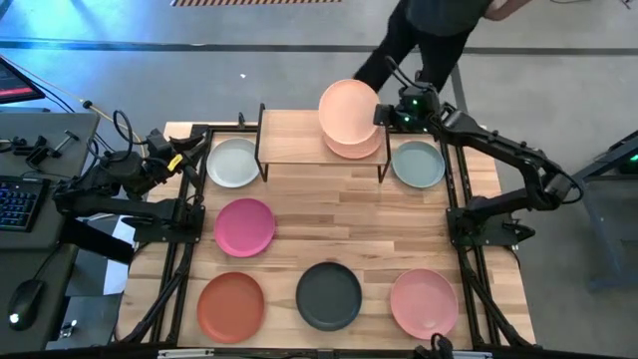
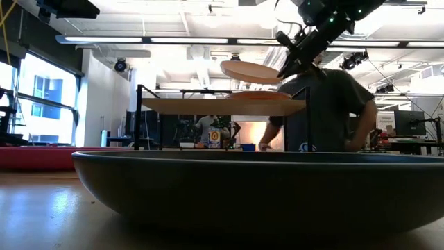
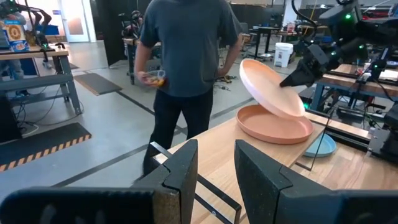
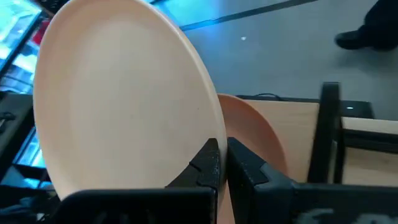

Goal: Place and stack plates onto a shelf
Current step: Stack the light orange plate on top of the brown plate on the shelf

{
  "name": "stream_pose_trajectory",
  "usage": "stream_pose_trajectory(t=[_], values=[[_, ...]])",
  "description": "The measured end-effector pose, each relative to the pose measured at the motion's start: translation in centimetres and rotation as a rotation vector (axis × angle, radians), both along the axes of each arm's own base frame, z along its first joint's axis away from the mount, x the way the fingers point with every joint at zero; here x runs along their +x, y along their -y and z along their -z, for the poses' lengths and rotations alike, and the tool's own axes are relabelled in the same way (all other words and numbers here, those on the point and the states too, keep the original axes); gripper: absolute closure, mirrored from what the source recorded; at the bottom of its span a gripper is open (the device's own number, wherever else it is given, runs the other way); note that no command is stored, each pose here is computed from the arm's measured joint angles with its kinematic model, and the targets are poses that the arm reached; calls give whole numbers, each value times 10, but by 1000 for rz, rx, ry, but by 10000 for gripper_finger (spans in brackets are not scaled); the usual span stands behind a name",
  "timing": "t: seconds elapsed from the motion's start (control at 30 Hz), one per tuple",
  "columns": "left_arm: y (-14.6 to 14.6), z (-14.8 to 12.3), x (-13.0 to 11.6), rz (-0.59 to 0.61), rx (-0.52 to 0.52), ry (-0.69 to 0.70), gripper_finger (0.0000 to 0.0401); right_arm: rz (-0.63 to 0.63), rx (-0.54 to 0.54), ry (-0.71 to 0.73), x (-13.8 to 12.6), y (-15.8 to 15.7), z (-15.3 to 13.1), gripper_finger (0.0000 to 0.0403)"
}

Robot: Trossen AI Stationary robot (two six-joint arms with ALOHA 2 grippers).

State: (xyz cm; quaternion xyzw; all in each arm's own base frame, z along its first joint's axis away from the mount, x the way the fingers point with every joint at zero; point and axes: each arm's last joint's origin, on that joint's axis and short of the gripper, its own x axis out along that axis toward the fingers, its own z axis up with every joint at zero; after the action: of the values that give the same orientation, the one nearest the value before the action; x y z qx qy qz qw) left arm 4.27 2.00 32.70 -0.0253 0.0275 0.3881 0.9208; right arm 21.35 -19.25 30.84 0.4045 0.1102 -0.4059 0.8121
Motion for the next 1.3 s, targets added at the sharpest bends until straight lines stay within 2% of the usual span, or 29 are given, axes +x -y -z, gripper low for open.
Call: stream_pose_trajectory(t=[0.27,0.6,0.93,1.3], values=[[0,0,0,0,0,0,305,-33,51,5,-9,12,4,403],[0,0,0,0,0,0,305,-51,18,-71,-18,17,-29,403],[0,0,0,-3,0,1,305,-85,93,-158,-9,18,-18,403],[0,0,0,-3,0,0,305,-85,84,-231,2,18,-8,403]])
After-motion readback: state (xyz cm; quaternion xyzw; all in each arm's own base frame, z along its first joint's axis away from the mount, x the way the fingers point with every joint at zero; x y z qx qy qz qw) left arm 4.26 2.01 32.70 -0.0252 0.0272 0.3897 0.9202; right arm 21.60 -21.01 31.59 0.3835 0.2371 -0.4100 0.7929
